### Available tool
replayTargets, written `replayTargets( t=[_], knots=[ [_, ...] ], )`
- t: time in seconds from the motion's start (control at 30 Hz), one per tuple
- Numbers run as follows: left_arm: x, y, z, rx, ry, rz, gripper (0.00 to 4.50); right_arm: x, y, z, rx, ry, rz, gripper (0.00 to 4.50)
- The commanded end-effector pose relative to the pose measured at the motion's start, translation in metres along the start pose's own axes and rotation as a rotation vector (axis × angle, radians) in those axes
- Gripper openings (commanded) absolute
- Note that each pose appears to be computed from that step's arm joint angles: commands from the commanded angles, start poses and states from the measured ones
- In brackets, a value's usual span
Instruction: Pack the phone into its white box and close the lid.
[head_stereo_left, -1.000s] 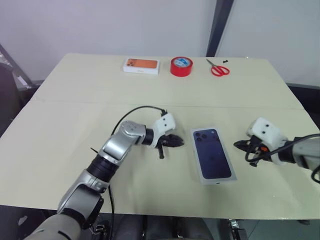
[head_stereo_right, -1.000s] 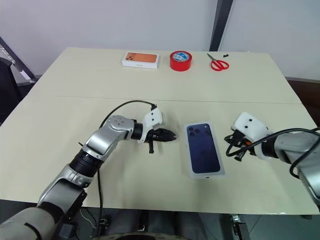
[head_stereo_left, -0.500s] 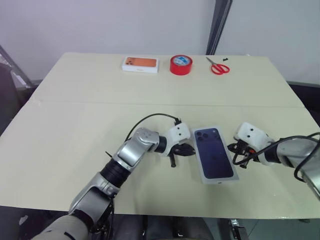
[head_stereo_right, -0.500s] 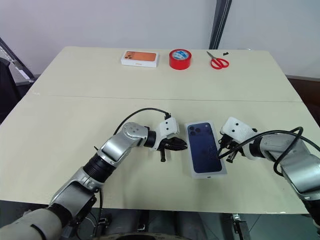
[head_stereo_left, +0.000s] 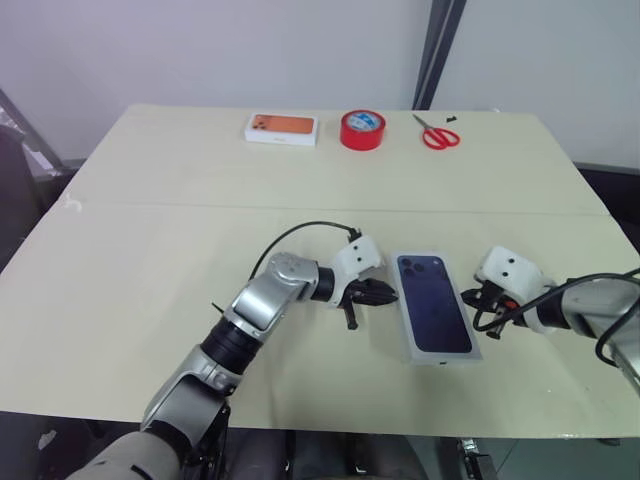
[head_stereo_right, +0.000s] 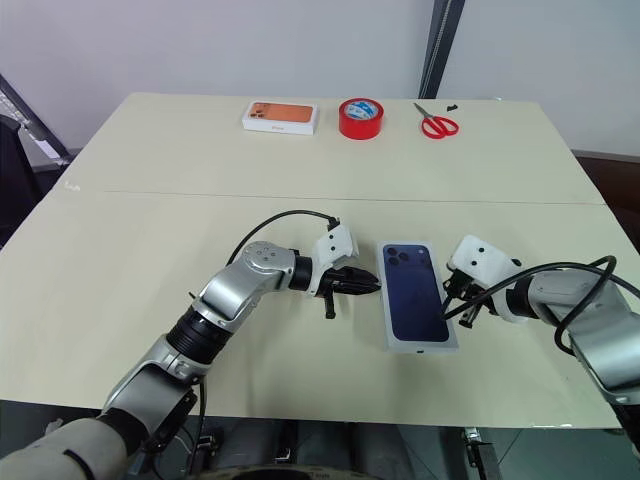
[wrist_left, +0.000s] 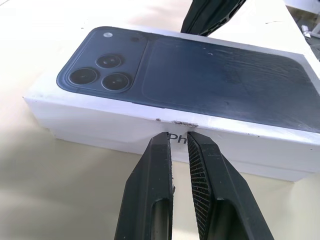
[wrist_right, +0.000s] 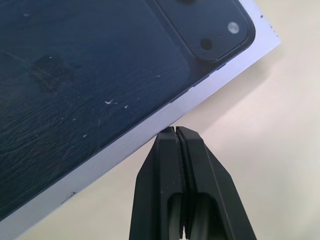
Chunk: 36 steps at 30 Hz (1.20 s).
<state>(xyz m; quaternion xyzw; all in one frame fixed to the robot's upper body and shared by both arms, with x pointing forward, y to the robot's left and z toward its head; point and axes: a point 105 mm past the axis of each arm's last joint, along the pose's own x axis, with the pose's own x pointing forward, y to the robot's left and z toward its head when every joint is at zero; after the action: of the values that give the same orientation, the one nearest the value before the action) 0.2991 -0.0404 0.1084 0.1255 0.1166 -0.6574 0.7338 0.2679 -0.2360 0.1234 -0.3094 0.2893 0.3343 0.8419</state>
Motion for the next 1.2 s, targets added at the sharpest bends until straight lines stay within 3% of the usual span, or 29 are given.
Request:
replayTargets(
  t=[0.03, 0.37, 0.5, 0.63, 0.87, 1.07, 1.2],
  knots=[
    [0.006, -0.008, 0.010, 0.055, -0.022, -0.029, 0.60, -0.003, 0.000, 0.005, -0.030, -0.018, 0.001, 0.05],
    [-0.002, 0.001, 0.006, 0.029, -0.014, 0.006, 0.60, -0.011, -0.003, 0.003, -0.042, -0.014, -0.016, 0.05],
    [-0.019, 0.015, 0.027, -0.027, -0.123, 0.041, 0.60, -0.030, -0.003, 0.010, -0.052, -0.041, 0.001, 0.05],
    [-0.014, 0.034, 0.046, -0.032, -0.165, 0.129, 0.60, -0.038, 0.016, 0.013, -0.023, -0.077, 0.095, 0.05],
    [0.020, 0.039, 0.017, 0.067, 0.027, 0.136, 0.60, -0.030, 0.055, 0.004, 0.002, -0.047, 0.222, 0.05],
    [0.030, 0.035, -0.012, 0.080, 0.158, 0.094, 0.60, -0.018, 0.063, -0.015, 0.006, 0.034, 0.212, 0.05],
    [0.025, 0.040, -0.005, 0.060, 0.111, 0.114, 0.60, -0.019, 0.062, -0.018, -0.007, 0.044, 0.200, 0.05]
  ],
)
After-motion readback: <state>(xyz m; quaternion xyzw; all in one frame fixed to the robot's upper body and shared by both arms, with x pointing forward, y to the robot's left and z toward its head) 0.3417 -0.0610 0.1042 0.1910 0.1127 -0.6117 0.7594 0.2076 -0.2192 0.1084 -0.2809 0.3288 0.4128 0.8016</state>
